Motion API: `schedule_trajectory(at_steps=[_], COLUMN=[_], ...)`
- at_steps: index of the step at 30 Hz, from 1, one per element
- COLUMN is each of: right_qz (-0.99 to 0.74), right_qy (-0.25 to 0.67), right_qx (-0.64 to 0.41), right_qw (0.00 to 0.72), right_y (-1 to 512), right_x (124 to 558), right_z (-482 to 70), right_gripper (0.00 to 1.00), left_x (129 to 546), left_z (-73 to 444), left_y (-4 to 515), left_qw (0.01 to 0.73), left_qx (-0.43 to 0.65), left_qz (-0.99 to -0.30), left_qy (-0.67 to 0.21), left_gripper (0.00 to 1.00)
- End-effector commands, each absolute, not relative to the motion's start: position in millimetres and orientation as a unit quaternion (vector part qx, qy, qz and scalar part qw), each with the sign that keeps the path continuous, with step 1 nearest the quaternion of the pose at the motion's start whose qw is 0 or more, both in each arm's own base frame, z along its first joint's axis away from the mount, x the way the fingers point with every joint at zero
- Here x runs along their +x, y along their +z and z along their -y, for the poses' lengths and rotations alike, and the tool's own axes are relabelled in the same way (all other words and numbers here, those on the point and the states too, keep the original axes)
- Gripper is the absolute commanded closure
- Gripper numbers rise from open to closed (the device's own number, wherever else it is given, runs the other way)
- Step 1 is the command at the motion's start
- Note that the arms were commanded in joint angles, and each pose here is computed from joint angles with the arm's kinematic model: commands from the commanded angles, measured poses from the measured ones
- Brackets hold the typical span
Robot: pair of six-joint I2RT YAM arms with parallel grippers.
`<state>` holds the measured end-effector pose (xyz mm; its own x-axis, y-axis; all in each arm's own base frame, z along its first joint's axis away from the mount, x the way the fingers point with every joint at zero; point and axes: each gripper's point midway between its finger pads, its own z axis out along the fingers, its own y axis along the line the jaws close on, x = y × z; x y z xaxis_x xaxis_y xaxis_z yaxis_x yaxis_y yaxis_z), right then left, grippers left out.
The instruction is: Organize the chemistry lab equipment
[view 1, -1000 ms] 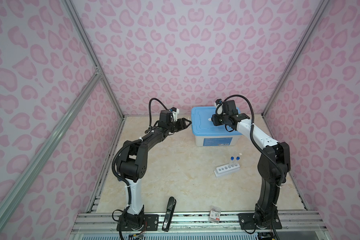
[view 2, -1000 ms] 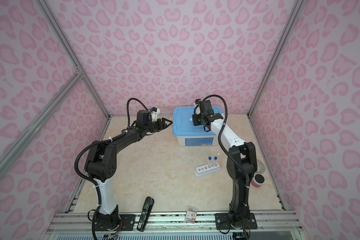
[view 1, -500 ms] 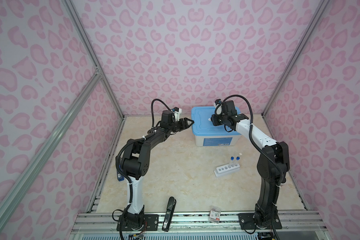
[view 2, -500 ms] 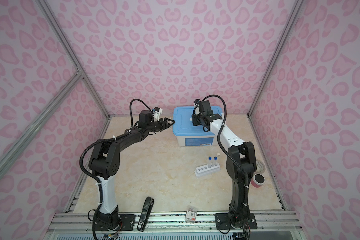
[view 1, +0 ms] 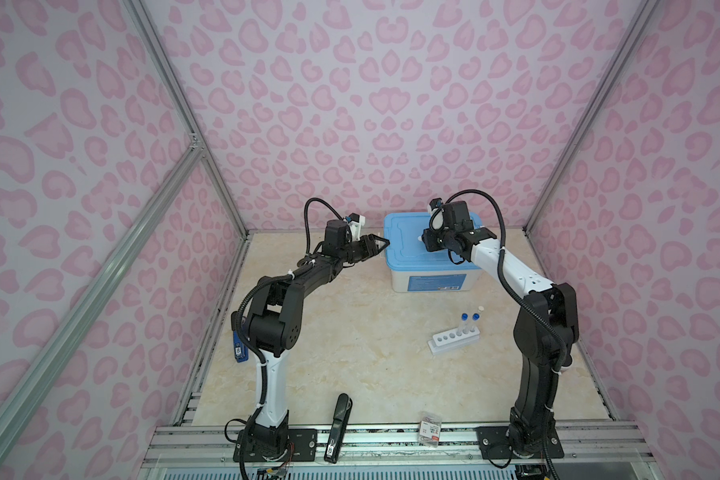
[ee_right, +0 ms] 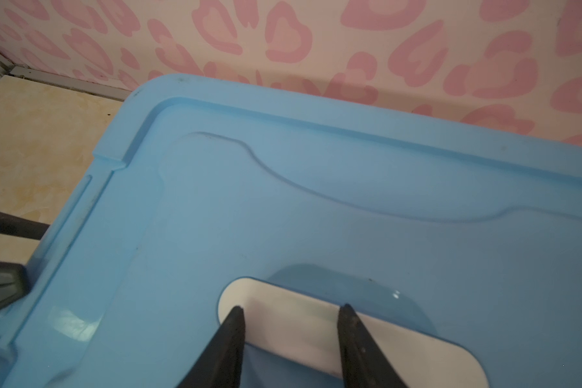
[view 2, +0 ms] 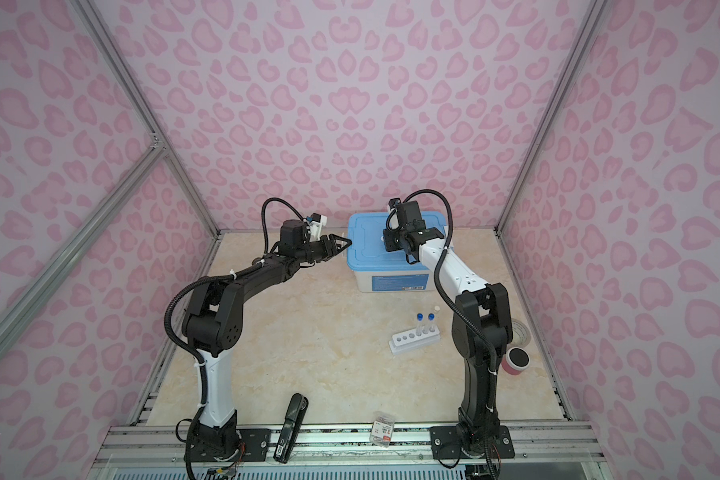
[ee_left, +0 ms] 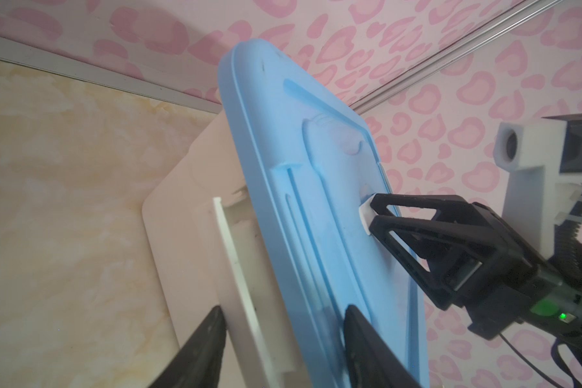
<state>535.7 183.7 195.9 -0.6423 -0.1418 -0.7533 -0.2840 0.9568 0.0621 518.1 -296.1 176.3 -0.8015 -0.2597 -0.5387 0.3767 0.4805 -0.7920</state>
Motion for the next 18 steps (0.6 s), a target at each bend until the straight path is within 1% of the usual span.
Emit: schedule_trajectory(at_steps=[1, 8, 18], right_qz=[-0.923, -0.924, -0.924], right_qy=[0.085, 0.088, 0.082], right_qx=[-0.118, -0.118, -0.121], right_qw=[0.356, 0.354, 0.354], right_y=[166.8, 164.2, 161.0], right_x=[521.8, 522.4, 523.4], right_z=[-182.3, -183.7, -185.9], right_gripper=[0.55, 0.55, 0.56], left_x=[512.3, 511.4, 511.8], left_z=[303.7, 301.8, 302.3], left_y=[182.1, 186.3, 186.2], left_qw=[0.312, 0.317, 0.316], left_qx=[0.063, 0.066, 0.067], left_qz=[-0.794, -0.798, -0.811], left_qy=[-0.518, -0.508, -0.488], left_gripper=[0.49, 0.57, 0.62])
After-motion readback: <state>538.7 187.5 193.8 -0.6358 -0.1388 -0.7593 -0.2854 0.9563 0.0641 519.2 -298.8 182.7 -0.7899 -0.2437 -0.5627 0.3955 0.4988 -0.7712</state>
